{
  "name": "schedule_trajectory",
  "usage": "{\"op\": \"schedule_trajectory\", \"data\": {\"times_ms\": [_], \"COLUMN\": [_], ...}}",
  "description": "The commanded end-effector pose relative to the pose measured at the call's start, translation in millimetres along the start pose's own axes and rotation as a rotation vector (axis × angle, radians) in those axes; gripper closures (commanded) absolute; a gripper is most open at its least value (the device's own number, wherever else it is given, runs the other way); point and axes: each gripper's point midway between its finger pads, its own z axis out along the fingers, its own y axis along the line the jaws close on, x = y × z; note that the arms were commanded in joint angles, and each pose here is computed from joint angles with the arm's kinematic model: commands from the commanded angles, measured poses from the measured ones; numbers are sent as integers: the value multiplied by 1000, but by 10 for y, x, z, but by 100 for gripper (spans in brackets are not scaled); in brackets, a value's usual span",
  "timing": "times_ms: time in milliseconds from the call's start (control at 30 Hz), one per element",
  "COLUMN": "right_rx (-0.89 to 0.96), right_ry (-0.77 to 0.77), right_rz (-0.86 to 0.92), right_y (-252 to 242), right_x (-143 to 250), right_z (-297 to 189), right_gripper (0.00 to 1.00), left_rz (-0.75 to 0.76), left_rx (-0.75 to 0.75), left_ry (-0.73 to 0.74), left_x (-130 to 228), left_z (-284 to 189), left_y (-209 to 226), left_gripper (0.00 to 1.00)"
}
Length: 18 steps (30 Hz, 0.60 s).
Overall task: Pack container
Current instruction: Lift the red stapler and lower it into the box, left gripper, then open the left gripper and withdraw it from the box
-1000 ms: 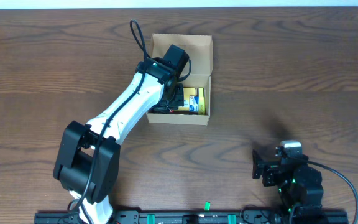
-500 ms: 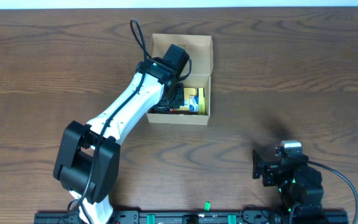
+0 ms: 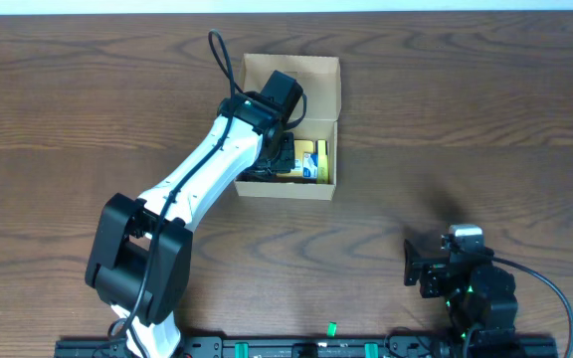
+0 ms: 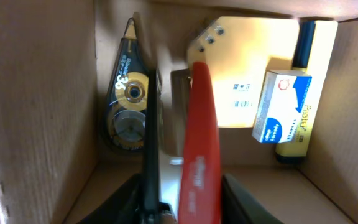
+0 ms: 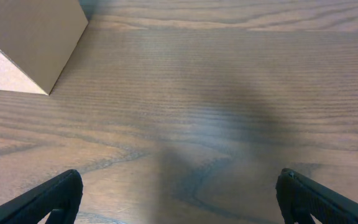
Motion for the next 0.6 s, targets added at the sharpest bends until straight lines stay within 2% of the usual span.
{"op": "schedule_trajectory", "data": {"times_ms": [0, 167, 267, 500, 567], "right_rx": [-9, -9, -9, -9, -9], "right_ry": [10, 10, 10, 10, 10], "right_rz": [-19, -19, -19, -19, -19], "right_y": [16, 16, 16, 16, 16], "right_x": [46, 46, 46, 47, 46], "right_z": [20, 20, 20, 20, 20], "right_gripper": [1, 1, 1, 1, 1], "left_rz": [3, 3, 3, 3, 4], "left_rx": [12, 15, 16, 37, 54], "left_ry": [-24, -29, -32, -74, -115], "left_x": [-98, -111, -117, -215, -282], "left_z": [-49, -50, -50, -90, -193], "left_y": [-33, -41, -43, -94, -124], "left_gripper": [59, 50, 47, 46, 51]}}
